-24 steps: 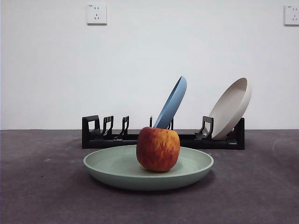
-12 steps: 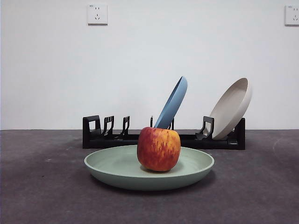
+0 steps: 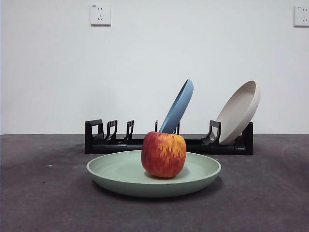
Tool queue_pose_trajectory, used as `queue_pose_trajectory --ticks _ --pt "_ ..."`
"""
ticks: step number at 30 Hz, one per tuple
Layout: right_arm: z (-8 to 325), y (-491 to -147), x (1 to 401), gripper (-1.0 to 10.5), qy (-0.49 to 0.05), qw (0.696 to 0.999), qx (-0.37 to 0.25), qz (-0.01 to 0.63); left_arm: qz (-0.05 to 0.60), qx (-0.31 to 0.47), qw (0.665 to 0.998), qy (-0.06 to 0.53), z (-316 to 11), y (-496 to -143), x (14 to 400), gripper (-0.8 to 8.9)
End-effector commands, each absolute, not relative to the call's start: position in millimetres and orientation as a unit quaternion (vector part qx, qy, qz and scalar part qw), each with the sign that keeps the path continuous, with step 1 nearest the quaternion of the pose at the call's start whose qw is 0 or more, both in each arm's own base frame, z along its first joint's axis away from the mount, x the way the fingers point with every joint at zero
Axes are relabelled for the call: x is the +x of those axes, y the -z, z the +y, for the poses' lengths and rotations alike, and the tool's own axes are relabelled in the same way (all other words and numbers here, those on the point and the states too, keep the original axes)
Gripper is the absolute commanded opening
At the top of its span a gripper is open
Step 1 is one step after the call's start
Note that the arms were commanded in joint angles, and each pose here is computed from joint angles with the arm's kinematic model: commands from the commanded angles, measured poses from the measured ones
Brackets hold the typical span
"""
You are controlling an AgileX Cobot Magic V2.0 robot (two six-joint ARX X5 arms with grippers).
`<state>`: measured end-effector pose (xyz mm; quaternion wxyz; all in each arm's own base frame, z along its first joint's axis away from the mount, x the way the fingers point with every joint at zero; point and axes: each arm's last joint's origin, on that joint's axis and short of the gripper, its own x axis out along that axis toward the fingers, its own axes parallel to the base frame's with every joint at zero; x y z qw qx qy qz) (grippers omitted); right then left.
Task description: Take the green plate from the plate rack,put the plate on the table,take the apple from the table,put the apple in the plate
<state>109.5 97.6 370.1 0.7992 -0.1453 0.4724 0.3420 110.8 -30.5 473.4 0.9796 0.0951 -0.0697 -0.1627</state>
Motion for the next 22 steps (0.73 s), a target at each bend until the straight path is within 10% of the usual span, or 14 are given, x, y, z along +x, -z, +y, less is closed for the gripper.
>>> queue_pose_trajectory --ticks 1,22 --pt "97.7 -369.1 109.2 0.0 -0.341 0.8 -0.144 0.473 -0.097 0.1 0.985 0.097 -19.2 -447.2 102.9 -0.03" --pt "97.7 -369.1 109.2 0.0 -0.341 0.8 -0.144 0.473 -0.025 0.035 0.999 -0.004 0.7 -208.9 94.0 -0.03"
